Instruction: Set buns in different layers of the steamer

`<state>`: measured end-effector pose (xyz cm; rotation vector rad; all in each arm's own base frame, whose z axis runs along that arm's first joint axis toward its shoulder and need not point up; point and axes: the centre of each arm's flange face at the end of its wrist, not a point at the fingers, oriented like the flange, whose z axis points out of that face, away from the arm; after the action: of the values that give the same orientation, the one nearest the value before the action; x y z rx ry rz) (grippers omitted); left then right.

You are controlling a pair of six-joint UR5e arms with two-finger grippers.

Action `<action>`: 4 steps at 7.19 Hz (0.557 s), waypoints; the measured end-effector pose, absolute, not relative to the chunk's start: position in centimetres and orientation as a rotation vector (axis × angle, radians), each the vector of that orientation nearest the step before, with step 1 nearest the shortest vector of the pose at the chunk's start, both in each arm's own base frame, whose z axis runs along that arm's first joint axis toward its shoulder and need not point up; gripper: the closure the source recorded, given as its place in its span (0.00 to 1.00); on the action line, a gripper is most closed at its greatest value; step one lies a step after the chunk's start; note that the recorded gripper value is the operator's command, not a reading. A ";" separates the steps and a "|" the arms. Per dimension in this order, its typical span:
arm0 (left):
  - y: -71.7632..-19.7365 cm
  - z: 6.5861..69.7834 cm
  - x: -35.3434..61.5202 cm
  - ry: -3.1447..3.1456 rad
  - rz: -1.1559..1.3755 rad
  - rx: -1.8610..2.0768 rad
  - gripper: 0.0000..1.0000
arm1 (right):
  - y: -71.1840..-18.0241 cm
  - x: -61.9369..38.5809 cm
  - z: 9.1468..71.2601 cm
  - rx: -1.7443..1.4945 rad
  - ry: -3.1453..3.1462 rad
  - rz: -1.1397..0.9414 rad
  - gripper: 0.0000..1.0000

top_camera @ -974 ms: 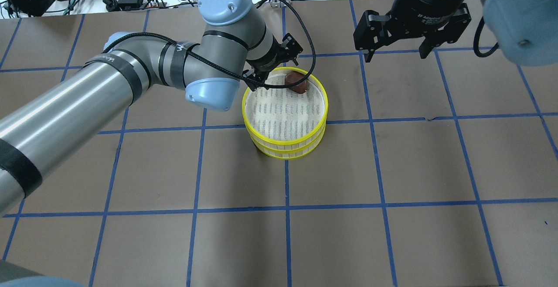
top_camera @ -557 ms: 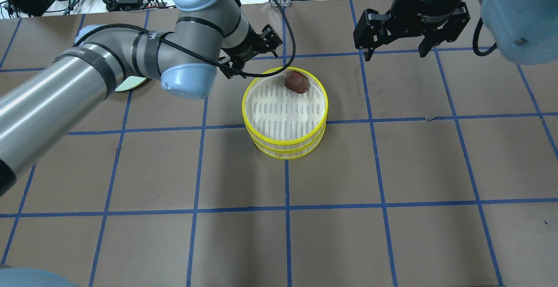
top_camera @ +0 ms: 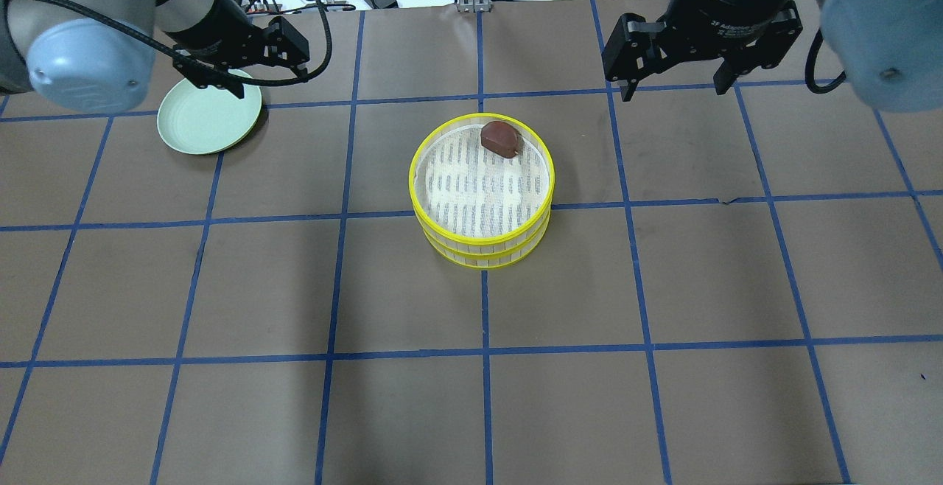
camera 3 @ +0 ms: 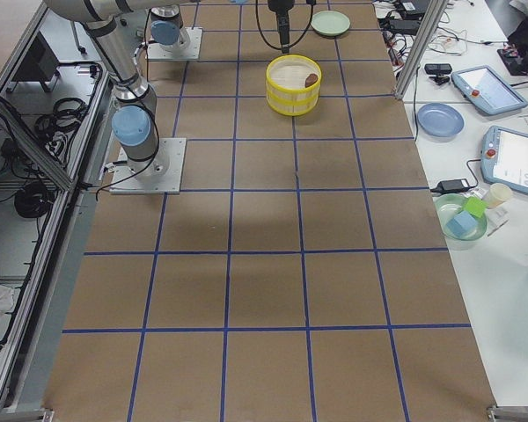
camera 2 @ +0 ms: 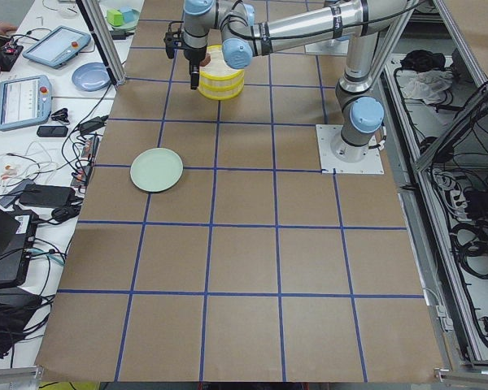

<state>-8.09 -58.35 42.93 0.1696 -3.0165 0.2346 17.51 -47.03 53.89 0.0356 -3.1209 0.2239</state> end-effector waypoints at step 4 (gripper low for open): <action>-51.6 48.8 -7.2 -3.179 0.082 -0.026 0.00 | -46.9 17.8 54.0 0.042 -3.124 0.228 0.00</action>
<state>-7.22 -51.64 48.79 -0.0262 -3.1791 0.0822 17.76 -46.89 53.96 0.0417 -3.1241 0.2279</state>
